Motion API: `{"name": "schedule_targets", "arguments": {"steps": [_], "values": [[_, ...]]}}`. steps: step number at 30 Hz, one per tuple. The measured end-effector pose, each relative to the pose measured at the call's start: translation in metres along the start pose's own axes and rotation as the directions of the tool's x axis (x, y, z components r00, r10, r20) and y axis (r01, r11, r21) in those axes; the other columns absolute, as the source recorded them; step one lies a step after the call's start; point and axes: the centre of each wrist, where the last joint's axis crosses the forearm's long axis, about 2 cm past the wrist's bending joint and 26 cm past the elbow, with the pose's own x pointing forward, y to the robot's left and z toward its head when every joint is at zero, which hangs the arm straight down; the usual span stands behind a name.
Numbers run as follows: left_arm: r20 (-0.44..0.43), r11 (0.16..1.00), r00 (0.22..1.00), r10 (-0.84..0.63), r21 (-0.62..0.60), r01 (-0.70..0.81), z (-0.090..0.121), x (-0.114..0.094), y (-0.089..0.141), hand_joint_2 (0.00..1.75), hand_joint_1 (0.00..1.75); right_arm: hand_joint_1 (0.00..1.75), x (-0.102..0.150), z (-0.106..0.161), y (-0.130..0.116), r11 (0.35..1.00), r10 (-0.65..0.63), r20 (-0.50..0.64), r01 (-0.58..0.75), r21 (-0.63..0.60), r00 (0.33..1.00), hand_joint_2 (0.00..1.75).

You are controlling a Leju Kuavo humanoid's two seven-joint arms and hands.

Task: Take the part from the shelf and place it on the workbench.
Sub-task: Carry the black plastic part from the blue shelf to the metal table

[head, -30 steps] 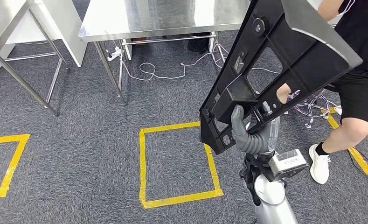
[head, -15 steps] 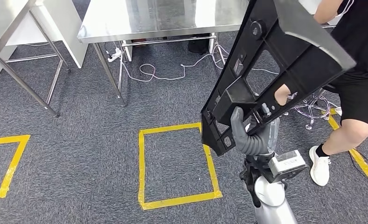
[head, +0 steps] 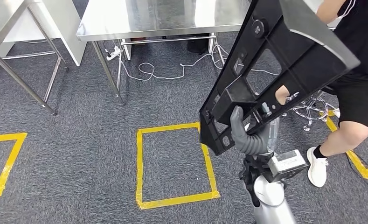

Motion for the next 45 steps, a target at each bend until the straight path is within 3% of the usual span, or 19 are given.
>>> {"name": "schedule_targets", "arguments": {"steps": [45], "values": [[-0.001,1.000,1.000,-0.009,0.001,0.009,0.0020,-0.0014,-0.0033,1.75,0.00,1.75,-0.0021,-0.0005,-0.0016,1.000,0.000,-0.002,0.000,0.007,1.000,1.75]]}}
